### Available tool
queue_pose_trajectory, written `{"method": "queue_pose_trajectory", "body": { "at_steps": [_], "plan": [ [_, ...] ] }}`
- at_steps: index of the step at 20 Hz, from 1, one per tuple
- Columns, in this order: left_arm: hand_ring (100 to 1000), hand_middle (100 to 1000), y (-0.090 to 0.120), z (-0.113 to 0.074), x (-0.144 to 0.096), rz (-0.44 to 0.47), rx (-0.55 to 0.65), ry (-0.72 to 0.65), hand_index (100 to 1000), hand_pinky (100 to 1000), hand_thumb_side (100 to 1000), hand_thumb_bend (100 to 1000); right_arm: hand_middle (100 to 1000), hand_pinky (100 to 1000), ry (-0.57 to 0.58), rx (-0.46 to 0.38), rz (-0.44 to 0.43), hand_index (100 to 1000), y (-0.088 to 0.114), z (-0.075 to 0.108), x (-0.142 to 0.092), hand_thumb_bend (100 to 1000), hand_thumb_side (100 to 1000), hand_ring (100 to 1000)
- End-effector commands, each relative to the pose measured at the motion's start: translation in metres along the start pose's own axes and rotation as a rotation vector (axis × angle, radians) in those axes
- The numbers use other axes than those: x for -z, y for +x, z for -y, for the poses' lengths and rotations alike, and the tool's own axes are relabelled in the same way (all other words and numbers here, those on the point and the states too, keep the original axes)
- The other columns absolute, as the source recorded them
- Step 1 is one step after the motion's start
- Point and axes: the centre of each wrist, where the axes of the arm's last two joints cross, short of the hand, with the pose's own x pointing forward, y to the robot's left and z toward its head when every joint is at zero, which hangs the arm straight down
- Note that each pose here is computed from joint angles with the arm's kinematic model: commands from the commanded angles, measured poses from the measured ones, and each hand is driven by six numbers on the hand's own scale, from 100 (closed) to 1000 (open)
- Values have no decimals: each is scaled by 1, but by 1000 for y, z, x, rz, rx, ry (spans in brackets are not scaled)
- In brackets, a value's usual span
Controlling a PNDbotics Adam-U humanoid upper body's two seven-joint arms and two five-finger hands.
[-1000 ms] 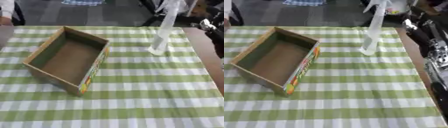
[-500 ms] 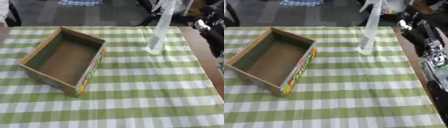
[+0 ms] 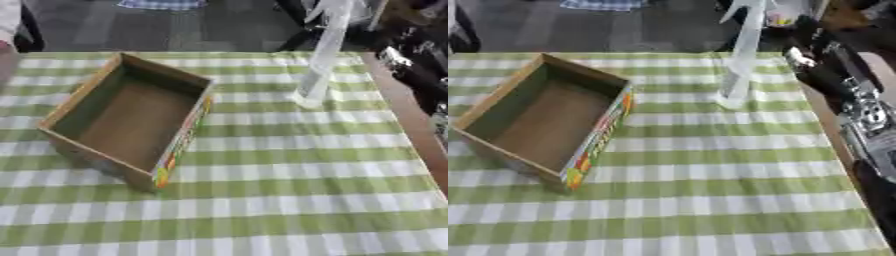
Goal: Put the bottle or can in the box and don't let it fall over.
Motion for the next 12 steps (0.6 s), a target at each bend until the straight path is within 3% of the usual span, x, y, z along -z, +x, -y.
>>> {"method": "queue_pose_trajectory", "body": {
  "at_steps": [1, 12],
  "plan": [
    [736, 873, 6, 1, 4, 23, -6, -22, 888, 924, 776, 152, 1000, 907, 21, -51, 3, 1000, 11, 11, 6, 100, 397, 1000],
    [731, 868, 5, 2, 4, 22, -14, -41, 885, 921, 776, 151, 1000, 907, 23, -115, -53, 1000, 16, 14, 16, 100, 408, 1000]
  ]
}}
